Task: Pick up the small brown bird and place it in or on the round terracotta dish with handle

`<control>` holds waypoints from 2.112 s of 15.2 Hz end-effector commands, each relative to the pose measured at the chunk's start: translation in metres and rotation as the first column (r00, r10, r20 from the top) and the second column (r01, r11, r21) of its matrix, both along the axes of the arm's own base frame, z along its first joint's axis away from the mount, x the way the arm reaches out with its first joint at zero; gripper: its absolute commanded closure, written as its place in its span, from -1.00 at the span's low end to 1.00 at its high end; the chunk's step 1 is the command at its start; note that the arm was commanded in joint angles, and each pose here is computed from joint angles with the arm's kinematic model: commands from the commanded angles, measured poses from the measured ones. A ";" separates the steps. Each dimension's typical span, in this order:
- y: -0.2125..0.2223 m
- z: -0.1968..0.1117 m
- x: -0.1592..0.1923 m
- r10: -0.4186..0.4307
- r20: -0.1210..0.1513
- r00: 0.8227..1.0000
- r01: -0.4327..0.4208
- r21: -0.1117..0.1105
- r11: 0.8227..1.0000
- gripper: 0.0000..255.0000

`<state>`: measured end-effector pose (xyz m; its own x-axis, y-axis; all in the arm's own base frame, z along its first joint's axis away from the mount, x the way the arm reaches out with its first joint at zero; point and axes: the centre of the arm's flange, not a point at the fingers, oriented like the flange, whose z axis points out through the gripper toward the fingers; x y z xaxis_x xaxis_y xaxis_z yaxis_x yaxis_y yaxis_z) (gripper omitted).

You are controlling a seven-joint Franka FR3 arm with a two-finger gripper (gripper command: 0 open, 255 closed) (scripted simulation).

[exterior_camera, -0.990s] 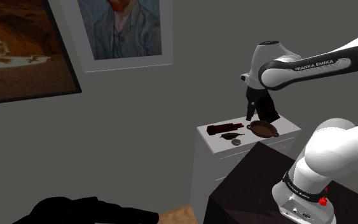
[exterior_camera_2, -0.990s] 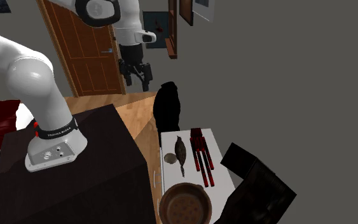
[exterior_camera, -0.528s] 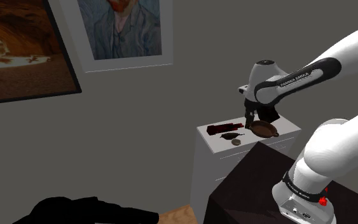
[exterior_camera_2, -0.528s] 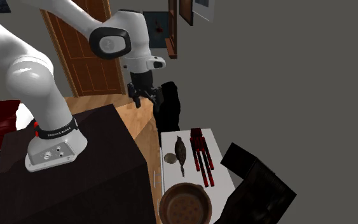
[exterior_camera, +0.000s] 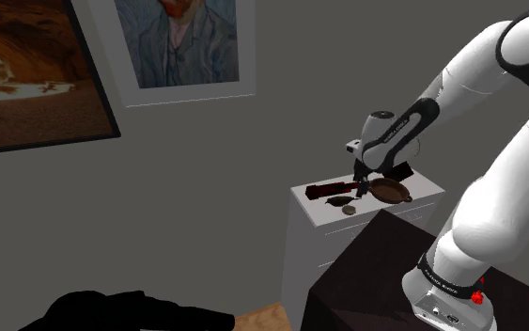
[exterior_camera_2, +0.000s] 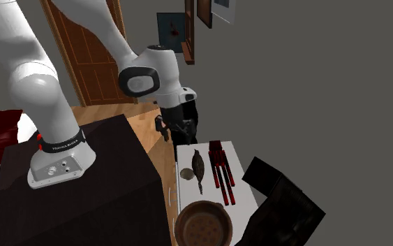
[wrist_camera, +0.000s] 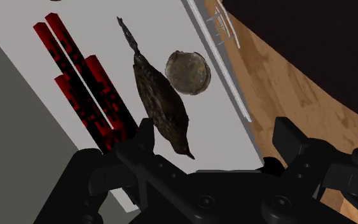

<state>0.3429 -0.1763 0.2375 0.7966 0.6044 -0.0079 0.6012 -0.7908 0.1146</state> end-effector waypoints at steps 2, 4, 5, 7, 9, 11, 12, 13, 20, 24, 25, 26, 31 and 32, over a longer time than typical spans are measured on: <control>-0.021 -0.035 0.011 0.058 0.012 0.998 -0.058 -0.016 0.998 -1.00; -0.032 -0.057 0.020 0.096 0.018 0.995 -0.096 -0.022 0.995 -1.00; -0.038 -0.068 0.024 0.115 0.021 0.993 -0.114 -0.025 0.993 -1.00; -0.048 -0.089 0.034 0.152 0.026 0.988 -0.151 -0.032 0.988 -1.00; -0.054 -0.101 0.039 0.172 0.029 0.985 -0.171 -0.035 0.985 -1.00; -0.055 -0.111 0.040 0.172 0.029 0.985 -0.171 -0.035 0.985 -1.00; -0.056 -0.116 0.041 0.172 0.029 0.985 -0.171 -0.035 0.985 -1.00; -0.057 -0.122 0.041 0.172 0.029 0.985 -0.171 -0.035 0.985 -1.00; -0.059 -0.140 0.043 0.172 0.029 0.985 -0.171 -0.035 0.985 -1.00; -0.059 -0.140 0.043 0.172 0.029 0.985 -0.171 -0.035 0.985 -1.00; -0.059 -0.140 0.043 0.172 0.029 0.985 -0.171 -0.035 0.985 1.00; -0.059 -0.140 0.043 0.172 0.029 0.985 -0.171 -0.035 0.985 1.00; -0.059 -0.140 0.043 0.172 0.029 0.985 -0.171 -0.035 0.985 1.00; -0.059 -0.140 0.043 0.172 0.029 0.985 -0.171 -0.035 0.985 1.00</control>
<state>0.3862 -0.2353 0.0974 0.6815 0.7318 -0.0061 0.7230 -0.6719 0.1607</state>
